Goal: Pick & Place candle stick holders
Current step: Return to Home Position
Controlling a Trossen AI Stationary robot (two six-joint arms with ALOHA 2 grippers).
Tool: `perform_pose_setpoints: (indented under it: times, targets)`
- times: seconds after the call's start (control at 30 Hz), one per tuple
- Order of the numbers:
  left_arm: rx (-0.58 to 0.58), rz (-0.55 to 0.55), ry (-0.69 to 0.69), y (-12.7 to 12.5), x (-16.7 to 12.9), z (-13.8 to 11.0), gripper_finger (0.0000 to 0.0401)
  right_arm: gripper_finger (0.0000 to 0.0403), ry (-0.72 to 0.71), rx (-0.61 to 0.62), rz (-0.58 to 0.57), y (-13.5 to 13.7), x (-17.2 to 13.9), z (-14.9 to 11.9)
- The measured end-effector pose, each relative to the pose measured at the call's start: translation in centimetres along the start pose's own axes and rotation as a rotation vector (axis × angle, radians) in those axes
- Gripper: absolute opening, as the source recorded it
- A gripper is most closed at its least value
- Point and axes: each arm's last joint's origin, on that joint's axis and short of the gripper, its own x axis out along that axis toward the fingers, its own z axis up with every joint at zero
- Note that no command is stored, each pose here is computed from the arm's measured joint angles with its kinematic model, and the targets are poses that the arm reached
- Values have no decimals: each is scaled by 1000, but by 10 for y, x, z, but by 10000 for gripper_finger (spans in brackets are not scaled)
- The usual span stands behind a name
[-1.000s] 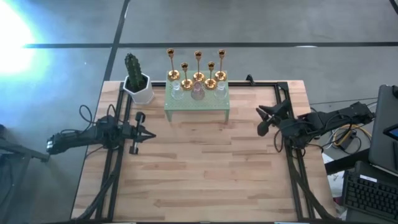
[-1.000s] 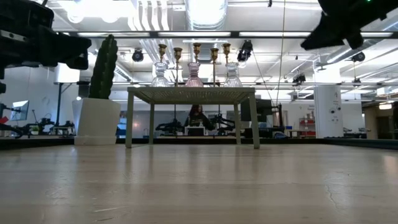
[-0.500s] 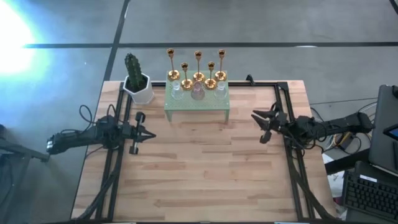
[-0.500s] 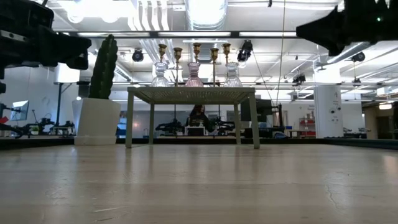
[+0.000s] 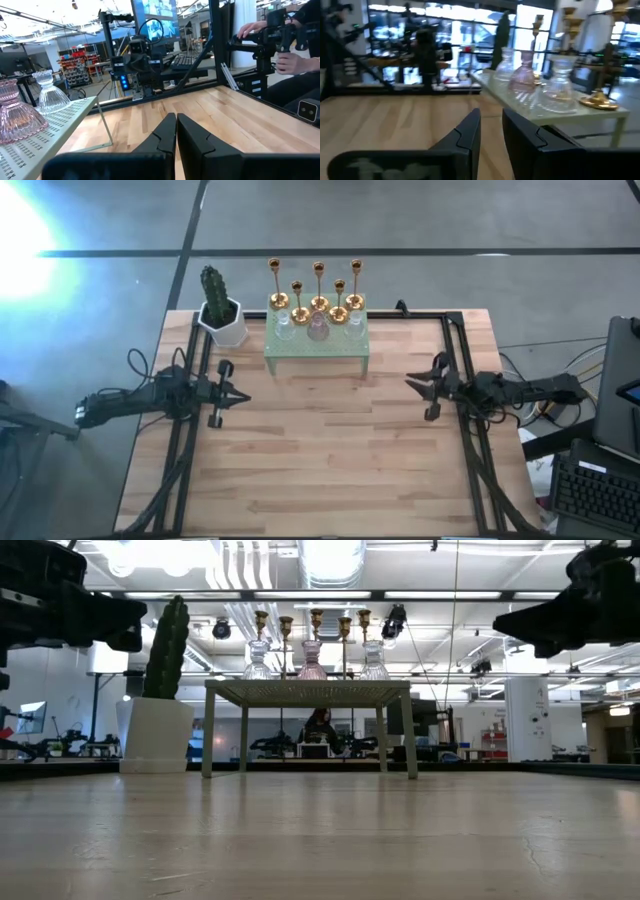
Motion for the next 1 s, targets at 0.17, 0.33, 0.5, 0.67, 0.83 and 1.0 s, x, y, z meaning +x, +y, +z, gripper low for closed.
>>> perform_pose_setpoints:
  times: [0.17,0.33,0.5,0.67,0.83,1.0]
  targets:
    - [0,0,0,0,0,0,19,85,10,-22,32,-3,-5,-3]
    - [0,-1,1,0,0,0,19,91,45,-19,25,-3,-3,-6]
    - [-3,-2,9,0,1,-1,19,88,77,-33,27,-2,-1,-8]
    - [-4,-2,13,0,1,-1,19,77,101,-32,29,-2,0,-10]
    - [-4,-3,13,0,1,-1,19,69,116,-45,30,-1,1,-12]
    - [-4,-2,13,0,1,-1,19,71,119,-43,30,-1,1,-12]
